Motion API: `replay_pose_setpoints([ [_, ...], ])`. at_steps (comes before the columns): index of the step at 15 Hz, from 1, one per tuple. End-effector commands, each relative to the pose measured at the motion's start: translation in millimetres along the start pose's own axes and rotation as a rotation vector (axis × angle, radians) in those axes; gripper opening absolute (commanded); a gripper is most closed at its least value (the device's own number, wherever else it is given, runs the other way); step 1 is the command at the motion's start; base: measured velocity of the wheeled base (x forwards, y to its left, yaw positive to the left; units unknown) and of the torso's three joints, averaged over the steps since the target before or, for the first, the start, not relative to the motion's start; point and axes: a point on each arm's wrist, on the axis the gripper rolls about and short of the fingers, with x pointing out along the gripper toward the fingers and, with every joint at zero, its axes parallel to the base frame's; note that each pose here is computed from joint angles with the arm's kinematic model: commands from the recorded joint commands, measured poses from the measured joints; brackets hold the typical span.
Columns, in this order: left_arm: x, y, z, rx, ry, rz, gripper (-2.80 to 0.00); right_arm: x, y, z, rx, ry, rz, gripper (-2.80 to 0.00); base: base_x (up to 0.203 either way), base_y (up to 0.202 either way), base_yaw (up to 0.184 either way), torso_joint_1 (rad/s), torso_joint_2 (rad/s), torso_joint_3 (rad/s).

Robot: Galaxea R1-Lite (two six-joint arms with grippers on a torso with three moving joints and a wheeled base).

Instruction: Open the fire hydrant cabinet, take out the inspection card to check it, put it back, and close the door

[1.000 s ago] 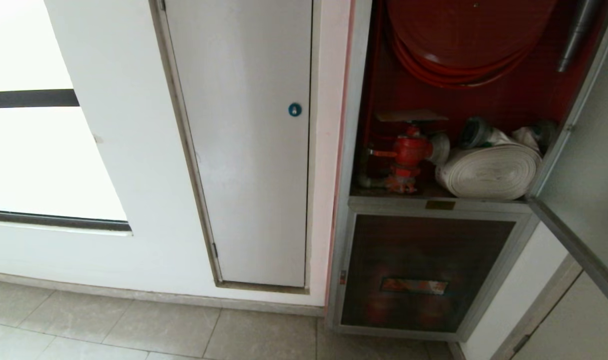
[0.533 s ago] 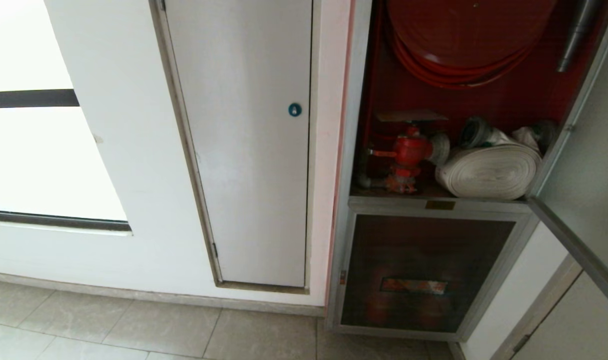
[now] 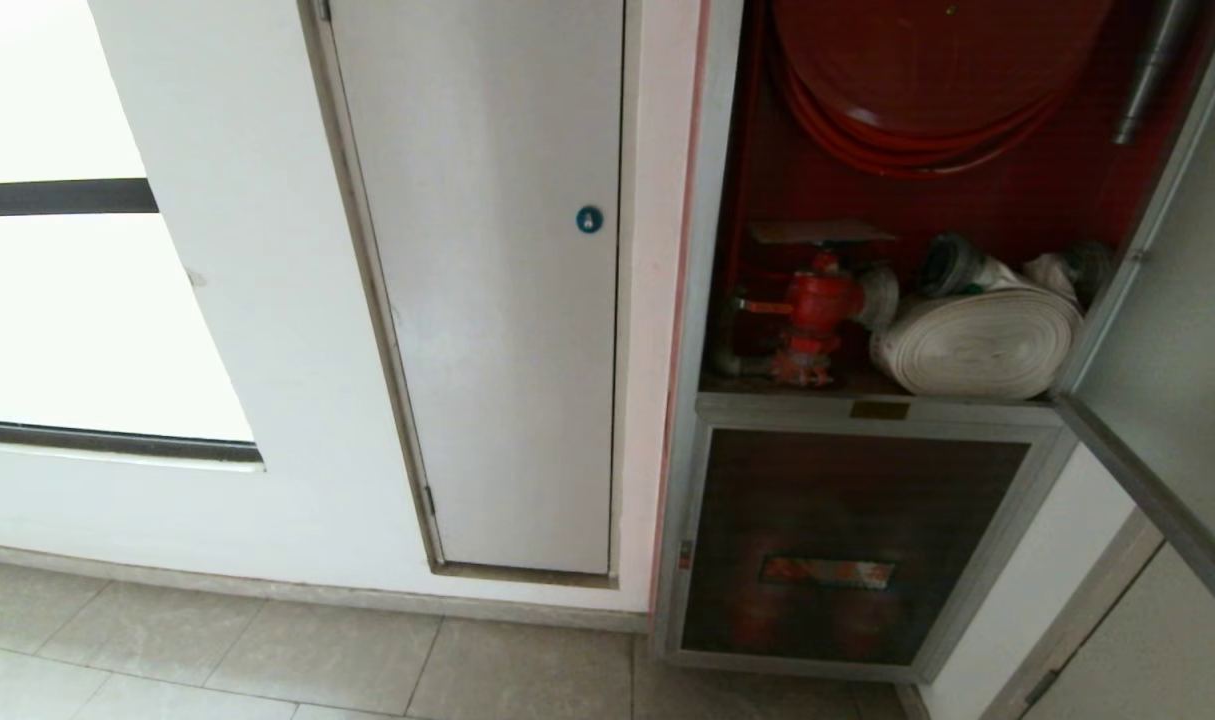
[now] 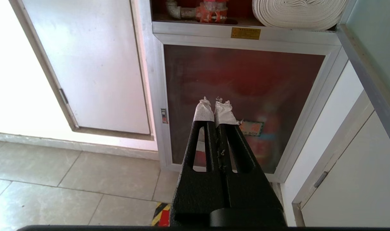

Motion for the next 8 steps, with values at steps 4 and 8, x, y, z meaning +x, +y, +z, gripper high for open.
replay_pose_setpoints([
  [4, 0.1, 0.0, 0.1, -0.001, 0.000, 0.001, -2.80, 0.3, 0.0, -1.2, 0.002, 0.004, 0.001, -2.80, 0.000, 0.000, 0.000, 0.000, 0.00, 0.000],
  [8, 0.1, 0.0, 0.1, -0.001, 0.000, 0.001, -2.80, 0.3, 0.0, -1.2, -0.001, 0.004, 0.001, -2.80, 0.000, 0.000, 0.000, 0.000, 0.00, 0.000],
])
